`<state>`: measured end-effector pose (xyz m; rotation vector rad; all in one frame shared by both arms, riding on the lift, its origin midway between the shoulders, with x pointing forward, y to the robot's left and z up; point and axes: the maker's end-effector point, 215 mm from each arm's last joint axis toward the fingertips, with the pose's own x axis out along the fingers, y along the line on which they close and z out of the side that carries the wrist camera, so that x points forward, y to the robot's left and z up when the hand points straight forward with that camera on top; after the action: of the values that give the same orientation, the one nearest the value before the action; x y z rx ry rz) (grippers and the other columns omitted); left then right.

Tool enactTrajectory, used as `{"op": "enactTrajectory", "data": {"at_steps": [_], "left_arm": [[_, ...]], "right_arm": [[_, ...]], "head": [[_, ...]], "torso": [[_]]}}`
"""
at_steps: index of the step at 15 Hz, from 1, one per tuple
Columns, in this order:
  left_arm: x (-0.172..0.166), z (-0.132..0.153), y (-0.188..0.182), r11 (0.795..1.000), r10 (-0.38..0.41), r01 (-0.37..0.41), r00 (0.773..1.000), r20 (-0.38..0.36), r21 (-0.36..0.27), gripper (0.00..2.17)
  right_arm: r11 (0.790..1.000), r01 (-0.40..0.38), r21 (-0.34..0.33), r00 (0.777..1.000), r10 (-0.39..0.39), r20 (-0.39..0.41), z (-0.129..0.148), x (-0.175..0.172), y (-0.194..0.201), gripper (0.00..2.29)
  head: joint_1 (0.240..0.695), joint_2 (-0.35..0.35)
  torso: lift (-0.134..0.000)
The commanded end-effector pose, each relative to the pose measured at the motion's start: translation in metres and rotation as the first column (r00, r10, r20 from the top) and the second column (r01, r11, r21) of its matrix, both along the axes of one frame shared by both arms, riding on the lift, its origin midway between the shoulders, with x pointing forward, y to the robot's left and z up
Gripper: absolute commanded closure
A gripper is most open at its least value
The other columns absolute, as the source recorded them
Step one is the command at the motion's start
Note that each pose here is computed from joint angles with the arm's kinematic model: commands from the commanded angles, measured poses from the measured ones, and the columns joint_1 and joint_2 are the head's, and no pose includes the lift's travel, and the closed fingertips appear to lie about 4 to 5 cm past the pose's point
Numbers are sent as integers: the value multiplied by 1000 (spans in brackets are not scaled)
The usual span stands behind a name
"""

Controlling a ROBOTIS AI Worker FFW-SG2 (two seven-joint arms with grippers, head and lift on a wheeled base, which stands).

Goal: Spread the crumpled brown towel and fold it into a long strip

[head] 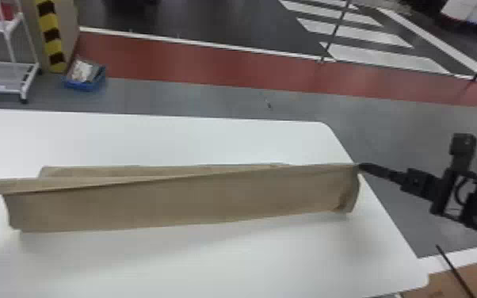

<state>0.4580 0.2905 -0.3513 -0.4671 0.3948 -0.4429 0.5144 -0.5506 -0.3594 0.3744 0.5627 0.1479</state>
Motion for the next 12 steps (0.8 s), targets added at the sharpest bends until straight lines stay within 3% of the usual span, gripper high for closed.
{"op": "enactTrajectory", "data": {"at_steps": [1,5,7,12], "left_arm": [[19,-5,3,1000,8,-8,1000,-5,14,1922],[46,-25,2,1000,11,-10,999,-34,29,1922],[59,-31,6,999,24,-23,999,-34,48,1922],[81,-32,12,997,41,-39,999,-21,69,1919]], "right_arm": [[999,2,-46,1000,-2,-2,-4,23,0,1511],[994,-16,-106,1000,13,-28,-22,40,9,1511],[995,-12,-102,999,8,-37,-29,46,11,1511],[989,6,-150,999,-13,-46,-35,56,5,1511]], "head": [[695,-299],[695,-265],[695,-258],[695,-239]], "torso": [[-123],[-123],[-123],[-123]]}}
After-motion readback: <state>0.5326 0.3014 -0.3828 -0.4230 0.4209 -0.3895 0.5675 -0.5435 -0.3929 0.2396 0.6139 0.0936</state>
